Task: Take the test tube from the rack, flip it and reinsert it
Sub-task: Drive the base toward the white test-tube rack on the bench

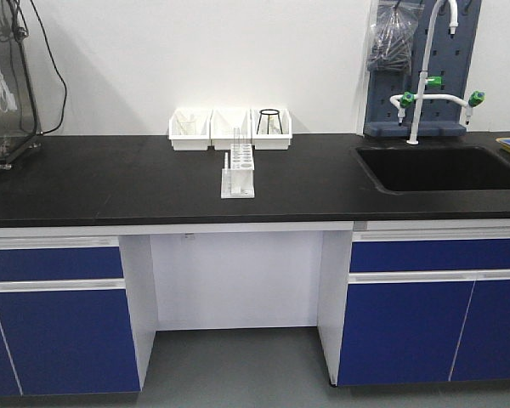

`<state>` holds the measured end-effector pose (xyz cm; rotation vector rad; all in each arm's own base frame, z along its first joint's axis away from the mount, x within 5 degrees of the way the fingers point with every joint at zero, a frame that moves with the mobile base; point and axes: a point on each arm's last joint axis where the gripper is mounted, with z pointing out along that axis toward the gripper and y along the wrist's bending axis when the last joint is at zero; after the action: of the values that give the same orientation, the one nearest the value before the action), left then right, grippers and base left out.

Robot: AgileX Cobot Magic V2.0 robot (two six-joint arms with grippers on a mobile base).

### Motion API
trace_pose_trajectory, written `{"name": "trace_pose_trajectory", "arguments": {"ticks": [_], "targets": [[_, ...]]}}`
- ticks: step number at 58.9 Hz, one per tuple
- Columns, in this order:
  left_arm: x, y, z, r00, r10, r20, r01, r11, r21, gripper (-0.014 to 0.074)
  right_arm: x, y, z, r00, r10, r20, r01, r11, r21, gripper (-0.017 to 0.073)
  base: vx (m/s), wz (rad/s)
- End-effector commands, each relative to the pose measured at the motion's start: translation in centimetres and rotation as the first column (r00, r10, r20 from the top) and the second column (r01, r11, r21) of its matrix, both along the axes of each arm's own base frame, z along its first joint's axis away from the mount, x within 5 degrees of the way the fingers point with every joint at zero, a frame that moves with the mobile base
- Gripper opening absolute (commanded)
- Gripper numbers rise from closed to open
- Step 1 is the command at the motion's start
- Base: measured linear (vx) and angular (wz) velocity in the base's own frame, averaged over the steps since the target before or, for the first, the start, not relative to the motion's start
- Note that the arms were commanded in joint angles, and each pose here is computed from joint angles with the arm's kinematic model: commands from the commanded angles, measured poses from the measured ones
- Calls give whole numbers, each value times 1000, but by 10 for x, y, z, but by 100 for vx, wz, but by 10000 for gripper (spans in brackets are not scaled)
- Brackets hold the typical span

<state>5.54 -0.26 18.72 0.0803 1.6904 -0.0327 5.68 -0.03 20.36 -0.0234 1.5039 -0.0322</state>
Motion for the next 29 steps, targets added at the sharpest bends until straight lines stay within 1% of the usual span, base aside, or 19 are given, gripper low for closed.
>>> {"name": "trace_pose_trajectory", "arguments": {"ticks": [1,29], "targets": [[0,-1,9,996,-13,89,15,1000,-21,-6,-2,1,7,996,6,87,-5,1000,-14,-10,0,0],[0,-1,9,996,-13,89,15,1000,-21,-6,-2,1,7,996,6,87,-5,1000,-14,-10,0,0]]}}
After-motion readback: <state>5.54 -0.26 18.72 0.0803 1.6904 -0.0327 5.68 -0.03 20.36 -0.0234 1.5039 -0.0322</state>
